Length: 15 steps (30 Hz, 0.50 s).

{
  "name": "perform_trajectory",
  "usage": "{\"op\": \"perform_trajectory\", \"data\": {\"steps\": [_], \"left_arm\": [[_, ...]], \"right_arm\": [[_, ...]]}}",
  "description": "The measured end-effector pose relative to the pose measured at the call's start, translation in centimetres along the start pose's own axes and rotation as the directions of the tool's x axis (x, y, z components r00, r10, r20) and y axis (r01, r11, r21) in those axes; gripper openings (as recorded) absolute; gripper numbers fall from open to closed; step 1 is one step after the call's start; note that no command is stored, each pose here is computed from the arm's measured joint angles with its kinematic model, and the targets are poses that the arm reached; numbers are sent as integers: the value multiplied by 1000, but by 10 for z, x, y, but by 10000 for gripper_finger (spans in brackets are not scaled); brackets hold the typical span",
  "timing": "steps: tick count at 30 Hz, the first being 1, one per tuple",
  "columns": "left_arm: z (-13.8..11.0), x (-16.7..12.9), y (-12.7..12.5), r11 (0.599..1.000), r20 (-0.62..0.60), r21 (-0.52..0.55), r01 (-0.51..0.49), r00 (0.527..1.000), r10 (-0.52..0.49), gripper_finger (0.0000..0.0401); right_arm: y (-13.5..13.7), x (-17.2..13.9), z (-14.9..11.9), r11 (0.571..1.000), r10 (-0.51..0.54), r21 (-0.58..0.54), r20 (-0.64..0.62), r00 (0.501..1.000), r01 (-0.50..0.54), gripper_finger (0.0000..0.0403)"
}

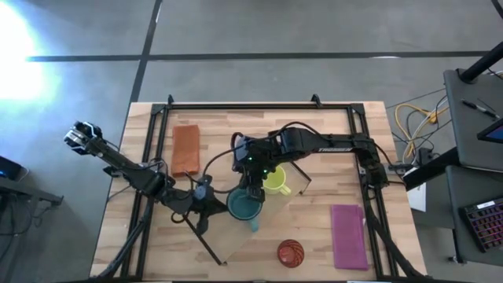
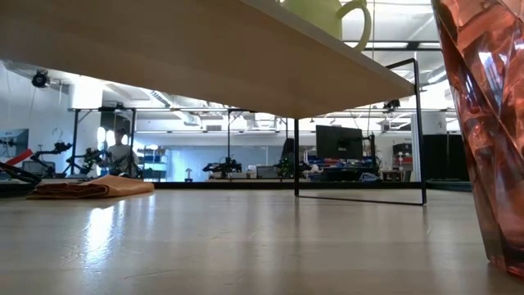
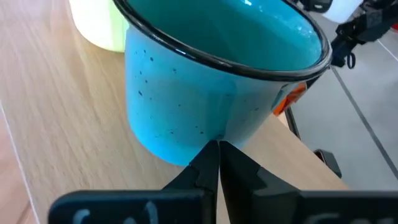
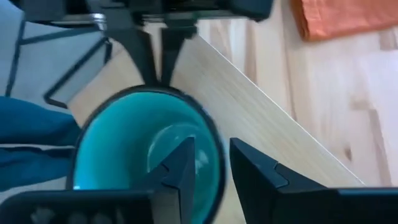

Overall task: Stack small to large cups/mugs on shelf
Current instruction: Put the blue mug on the shelf

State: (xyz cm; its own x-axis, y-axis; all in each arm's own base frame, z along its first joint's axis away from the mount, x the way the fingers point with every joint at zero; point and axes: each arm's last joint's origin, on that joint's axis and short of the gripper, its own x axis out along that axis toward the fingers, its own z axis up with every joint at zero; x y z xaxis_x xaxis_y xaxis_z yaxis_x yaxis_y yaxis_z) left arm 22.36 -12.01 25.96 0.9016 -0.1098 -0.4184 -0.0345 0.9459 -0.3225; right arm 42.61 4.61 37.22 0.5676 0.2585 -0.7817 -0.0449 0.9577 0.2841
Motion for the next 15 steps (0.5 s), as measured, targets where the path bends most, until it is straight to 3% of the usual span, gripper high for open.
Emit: {"op": "perform_trajectory", "data": {"steps": [9, 15], "left_arm": [[0, 12, -1, 1000, 31, -19, 11, 999, -10, 0], [2, 11, 0, 1000, 37, -22, 10, 999, -9, 0]], "right_arm": [[-4, 0, -11, 998, -52, 15, -109, 993, 54, 93], [-5, -9, -14, 986, -164, 7, -108, 981, 166, 93]]}}
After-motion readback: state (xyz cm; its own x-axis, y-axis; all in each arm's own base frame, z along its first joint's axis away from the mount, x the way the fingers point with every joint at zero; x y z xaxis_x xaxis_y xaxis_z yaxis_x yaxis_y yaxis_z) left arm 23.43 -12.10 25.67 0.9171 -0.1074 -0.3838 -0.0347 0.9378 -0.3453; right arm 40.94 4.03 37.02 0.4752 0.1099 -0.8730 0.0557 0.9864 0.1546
